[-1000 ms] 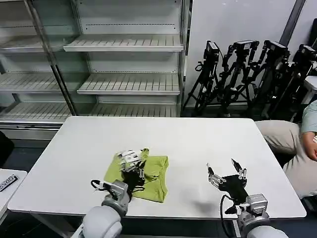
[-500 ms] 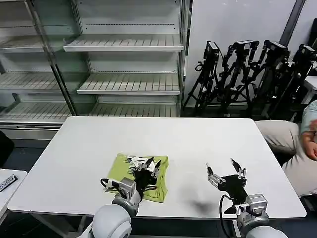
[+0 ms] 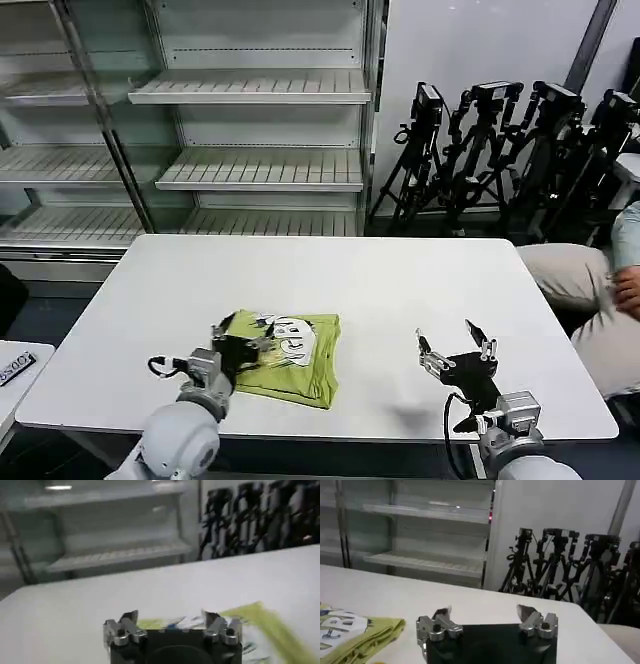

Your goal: Fold and organize the clothes.

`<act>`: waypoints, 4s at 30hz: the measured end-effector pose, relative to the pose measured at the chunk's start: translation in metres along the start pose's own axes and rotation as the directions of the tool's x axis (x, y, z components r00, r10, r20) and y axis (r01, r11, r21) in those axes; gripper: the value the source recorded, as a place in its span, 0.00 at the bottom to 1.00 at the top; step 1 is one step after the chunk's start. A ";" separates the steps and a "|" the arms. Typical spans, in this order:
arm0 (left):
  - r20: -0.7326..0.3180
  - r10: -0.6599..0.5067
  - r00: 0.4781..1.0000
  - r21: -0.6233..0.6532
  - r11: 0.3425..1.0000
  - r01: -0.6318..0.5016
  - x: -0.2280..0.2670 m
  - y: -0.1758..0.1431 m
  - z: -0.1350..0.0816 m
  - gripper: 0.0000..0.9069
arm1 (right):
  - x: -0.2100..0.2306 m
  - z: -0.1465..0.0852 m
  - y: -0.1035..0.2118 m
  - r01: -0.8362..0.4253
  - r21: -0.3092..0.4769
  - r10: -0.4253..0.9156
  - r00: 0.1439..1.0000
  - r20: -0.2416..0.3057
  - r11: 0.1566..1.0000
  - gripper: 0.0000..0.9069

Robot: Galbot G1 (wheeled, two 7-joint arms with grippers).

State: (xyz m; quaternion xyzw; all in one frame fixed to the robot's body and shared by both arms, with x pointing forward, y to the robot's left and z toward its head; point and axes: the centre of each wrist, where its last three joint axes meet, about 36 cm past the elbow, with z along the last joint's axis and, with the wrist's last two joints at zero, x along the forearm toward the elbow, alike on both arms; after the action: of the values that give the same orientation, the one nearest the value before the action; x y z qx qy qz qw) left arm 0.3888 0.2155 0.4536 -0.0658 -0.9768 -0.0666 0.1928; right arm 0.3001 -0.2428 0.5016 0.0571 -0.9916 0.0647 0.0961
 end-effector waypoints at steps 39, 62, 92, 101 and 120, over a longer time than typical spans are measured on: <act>-0.093 0.096 0.991 0.102 0.991 -0.087 -0.026 0.005 0.025 0.04 | 0.001 -0.001 -0.001 0.005 0.005 -0.005 1.000 0.010 1.000 1.00; 0.106 -0.238 0.966 -0.280 0.925 0.258 0.043 0.186 -0.062 0.04 | -0.009 -0.006 0.000 0.024 -0.013 -0.023 0.997 0.068 1.000 1.00; 0.134 0.052 0.990 0.129 0.989 -0.070 -0.037 -0.140 -0.064 1.00 | -0.025 -0.033 -0.034 -0.041 0.060 0.033 0.992 0.124 0.997 1.00; 0.162 0.150 0.975 0.140 0.975 -0.173 -0.039 -0.167 -0.080 1.00 | -0.032 -0.039 -0.048 -0.070 0.063 0.060 0.987 0.149 0.996 1.00; 0.300 0.001 0.954 -0.061 0.998 0.018 -0.079 0.005 -0.040 1.00 | -0.084 -0.013 -0.063 -0.077 0.060 0.069 0.990 0.125 0.995 1.00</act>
State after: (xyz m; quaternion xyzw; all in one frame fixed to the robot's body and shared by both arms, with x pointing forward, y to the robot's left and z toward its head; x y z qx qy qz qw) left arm 0.4770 0.2064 0.4604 -0.0770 -0.9924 -0.0871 0.0400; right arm 0.3921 -0.2942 0.5048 0.0275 -0.9945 0.0965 0.0304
